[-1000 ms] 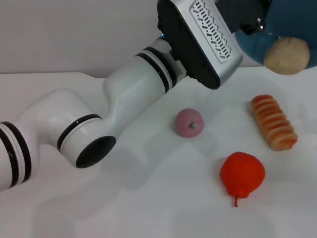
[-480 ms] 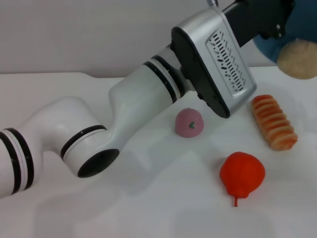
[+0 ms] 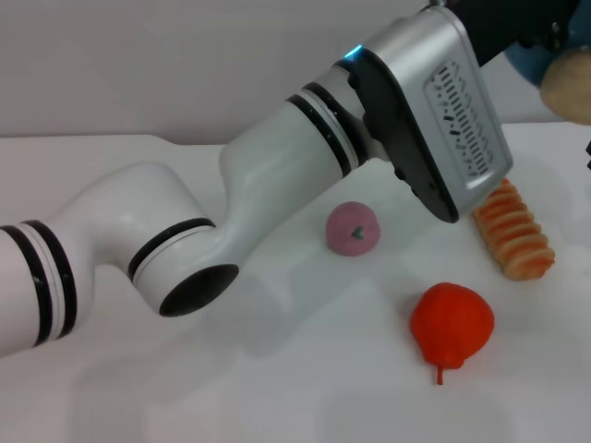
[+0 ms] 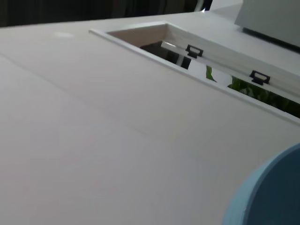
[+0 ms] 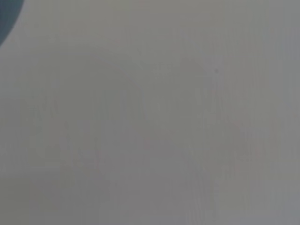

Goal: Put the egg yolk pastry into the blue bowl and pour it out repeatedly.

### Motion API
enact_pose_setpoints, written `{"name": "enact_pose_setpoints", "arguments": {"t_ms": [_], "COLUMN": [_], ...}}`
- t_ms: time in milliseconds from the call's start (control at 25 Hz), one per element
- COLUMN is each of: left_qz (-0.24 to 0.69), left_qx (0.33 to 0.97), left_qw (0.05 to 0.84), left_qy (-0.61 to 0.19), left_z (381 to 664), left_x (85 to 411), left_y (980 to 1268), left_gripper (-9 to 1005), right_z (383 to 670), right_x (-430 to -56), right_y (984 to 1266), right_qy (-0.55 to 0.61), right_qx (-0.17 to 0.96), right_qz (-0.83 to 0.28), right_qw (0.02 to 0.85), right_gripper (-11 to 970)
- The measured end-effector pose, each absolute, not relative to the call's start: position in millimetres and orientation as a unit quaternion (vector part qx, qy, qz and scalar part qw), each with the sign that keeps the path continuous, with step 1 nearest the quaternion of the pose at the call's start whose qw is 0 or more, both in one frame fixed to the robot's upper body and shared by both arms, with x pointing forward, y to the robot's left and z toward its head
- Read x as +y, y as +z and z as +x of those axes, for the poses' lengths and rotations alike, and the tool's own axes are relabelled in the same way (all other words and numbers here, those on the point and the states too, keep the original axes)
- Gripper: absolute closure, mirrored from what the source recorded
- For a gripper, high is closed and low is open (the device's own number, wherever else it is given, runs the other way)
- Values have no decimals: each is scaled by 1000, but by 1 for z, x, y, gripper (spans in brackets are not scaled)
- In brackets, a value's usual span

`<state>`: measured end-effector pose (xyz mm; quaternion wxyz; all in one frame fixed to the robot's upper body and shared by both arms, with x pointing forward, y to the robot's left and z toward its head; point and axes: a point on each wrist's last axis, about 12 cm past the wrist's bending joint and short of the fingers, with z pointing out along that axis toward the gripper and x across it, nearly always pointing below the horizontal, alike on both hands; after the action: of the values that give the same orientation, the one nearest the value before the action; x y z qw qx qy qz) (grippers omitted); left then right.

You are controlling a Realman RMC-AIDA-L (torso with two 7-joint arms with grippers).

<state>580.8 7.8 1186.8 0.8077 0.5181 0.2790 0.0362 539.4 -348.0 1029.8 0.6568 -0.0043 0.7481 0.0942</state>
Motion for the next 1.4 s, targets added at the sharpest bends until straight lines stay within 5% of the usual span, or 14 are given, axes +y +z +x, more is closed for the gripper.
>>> {"name": "enact_pose_setpoints", "arguments": {"t_ms": [520,800,1040,1400], "left_qz": [518,514,466,357], "left_qx": [285,465,643,776], "left_qw": [805,720,608,519], "left_qy": [40,34,0,-28], "left_z": [582,620,665,694], "left_x": [4,19,66,137], "left_y": [1191,1192,1191,1168], "left_gripper": [998,998,997,997], "right_z": [539,542,560,574], "right_x": [-348,-345,-337,-331], "right_y": [1030,1031,1042,1063], "right_qy": [95,110,146,146], "right_qx": [748,750,788,857], "right_qz": [-4,2,-32,-76], "right_qw": [657,652,597,489], "right_gripper": [513,519,524,532]}}
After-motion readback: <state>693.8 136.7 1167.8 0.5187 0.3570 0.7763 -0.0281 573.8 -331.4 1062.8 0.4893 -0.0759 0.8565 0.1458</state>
